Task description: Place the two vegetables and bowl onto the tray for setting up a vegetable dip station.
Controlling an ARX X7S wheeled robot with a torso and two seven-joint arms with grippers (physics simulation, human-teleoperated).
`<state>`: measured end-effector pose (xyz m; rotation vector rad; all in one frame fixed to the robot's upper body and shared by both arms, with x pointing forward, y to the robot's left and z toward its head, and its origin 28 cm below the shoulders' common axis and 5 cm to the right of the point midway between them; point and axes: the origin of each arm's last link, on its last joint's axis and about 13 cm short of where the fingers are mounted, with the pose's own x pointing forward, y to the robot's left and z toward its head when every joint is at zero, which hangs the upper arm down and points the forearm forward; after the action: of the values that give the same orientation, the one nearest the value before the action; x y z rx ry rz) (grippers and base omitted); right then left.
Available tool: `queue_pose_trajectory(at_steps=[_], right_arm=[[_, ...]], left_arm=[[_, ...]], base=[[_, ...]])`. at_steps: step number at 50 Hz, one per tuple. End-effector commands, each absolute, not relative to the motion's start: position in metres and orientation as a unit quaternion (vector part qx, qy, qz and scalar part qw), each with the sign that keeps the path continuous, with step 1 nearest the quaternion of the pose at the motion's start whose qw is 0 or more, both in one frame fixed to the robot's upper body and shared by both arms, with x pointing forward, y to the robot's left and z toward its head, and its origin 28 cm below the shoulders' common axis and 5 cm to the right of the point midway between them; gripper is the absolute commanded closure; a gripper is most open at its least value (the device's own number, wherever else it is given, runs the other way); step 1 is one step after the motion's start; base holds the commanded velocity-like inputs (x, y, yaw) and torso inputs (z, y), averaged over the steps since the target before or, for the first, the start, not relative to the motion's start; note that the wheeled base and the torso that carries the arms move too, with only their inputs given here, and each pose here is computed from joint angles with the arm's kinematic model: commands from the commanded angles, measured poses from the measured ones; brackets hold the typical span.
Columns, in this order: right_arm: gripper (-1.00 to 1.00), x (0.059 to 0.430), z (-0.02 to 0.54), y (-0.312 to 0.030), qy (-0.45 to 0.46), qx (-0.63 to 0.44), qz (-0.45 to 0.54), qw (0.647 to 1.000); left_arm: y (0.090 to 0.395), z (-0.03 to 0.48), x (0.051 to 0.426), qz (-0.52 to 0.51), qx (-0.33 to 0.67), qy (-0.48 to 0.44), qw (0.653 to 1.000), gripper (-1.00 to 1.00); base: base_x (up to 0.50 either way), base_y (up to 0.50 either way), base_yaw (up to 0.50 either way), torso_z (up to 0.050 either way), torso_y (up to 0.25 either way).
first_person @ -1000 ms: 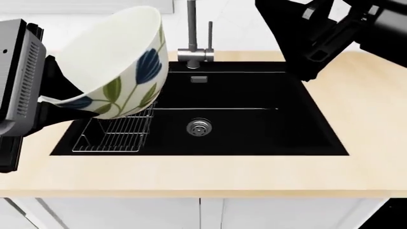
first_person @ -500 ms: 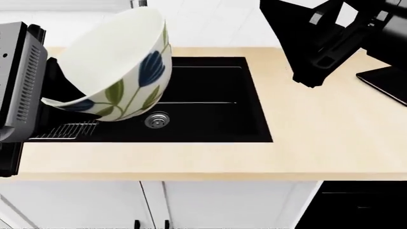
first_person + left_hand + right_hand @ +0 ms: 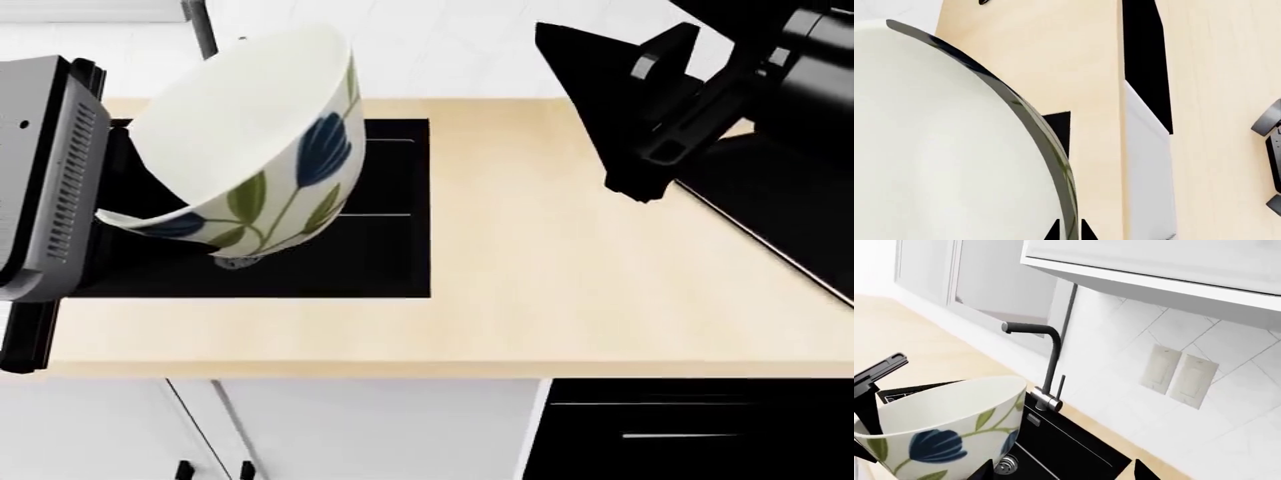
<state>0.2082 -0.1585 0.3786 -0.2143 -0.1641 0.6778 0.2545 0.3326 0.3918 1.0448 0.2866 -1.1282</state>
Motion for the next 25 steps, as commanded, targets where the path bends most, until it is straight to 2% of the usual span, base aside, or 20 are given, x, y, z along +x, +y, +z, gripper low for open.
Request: queue_pose_trajectory(at_steps=[1,25], right_arm=[[-1.0,0.2074,0.3764,-0.1596,-0.074,-0.105,0.332,0.934],[-1.0,0.2063,0.3732,-0.1602,-0.074,-0.1,0.333,0.935]], left_arm=[[0.3311,0.3943,0.2545,-0.506,0.475,0.122,0.71,1.0],[0.3287,0.3927,0.2573,-0.509,0.475,0.121,0.708,1.0]], base=[[0.05,-0.5,0.0,0.0,0.0],[0.06,-0.5,0.0,0.0,0.0]])
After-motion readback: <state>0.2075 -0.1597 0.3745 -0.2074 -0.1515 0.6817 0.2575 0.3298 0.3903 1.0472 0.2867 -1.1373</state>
